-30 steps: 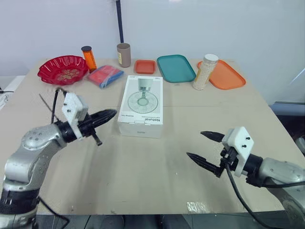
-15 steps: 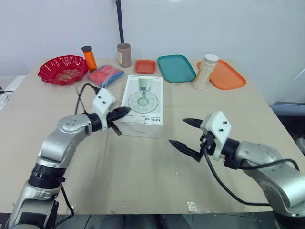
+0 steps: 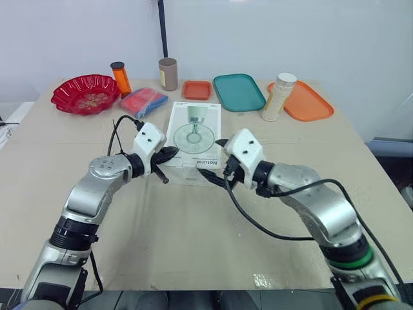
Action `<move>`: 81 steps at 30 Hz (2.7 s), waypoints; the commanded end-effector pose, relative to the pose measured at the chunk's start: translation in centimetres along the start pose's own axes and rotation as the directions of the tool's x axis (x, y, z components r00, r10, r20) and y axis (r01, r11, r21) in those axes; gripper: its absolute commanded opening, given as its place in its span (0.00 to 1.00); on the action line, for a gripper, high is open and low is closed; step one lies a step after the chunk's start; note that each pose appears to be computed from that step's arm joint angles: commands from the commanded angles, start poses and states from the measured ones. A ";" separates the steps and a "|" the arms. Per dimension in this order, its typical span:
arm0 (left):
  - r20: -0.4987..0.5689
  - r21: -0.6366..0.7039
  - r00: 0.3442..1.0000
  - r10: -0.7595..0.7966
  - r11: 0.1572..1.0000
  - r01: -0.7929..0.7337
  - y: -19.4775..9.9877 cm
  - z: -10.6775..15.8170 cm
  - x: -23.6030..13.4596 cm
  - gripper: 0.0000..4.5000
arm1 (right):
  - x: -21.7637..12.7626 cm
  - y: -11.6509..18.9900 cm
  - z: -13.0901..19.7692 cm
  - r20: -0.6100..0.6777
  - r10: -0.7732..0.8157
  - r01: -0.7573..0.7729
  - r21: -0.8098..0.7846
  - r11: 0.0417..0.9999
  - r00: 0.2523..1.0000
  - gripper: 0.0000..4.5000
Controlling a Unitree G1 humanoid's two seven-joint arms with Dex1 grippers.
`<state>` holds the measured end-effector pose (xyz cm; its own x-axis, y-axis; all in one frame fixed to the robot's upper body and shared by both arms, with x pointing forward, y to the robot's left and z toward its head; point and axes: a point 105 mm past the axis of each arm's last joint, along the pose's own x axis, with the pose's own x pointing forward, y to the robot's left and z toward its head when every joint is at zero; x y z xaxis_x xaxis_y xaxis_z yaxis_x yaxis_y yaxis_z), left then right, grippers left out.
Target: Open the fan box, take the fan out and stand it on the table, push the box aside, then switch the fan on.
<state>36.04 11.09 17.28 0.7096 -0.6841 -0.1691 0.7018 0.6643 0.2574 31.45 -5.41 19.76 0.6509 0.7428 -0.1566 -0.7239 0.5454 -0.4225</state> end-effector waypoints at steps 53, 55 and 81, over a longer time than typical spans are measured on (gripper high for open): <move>0.048 0.006 0.999 -0.010 1.000 0.010 -1.3 0.7 0.7 0.01 | -2.6 -1.4 0.6 0.038 -0.011 0.010 0.043 0.999 0.999 1.00; 0.048 0.006 0.999 -0.011 1.000 0.010 -1.2 0.7 0.7 0.01 | -3.5 0.3 0.2 0.030 0.073 -0.074 0.040 0.996 0.997 1.00; 0.049 -0.009 0.999 0.023 1.000 -0.023 -0.5 1.3 0.2 0.01 | -3.5 5.2 -4.5 -0.071 0.293 -0.285 0.103 0.953 0.954 1.00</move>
<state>35.80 9.80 17.20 0.7059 -0.6923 -0.1498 0.7056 0.6687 0.2345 26.88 -7.04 13.42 0.4472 0.8230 -0.3503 -0.8909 0.3748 -0.2567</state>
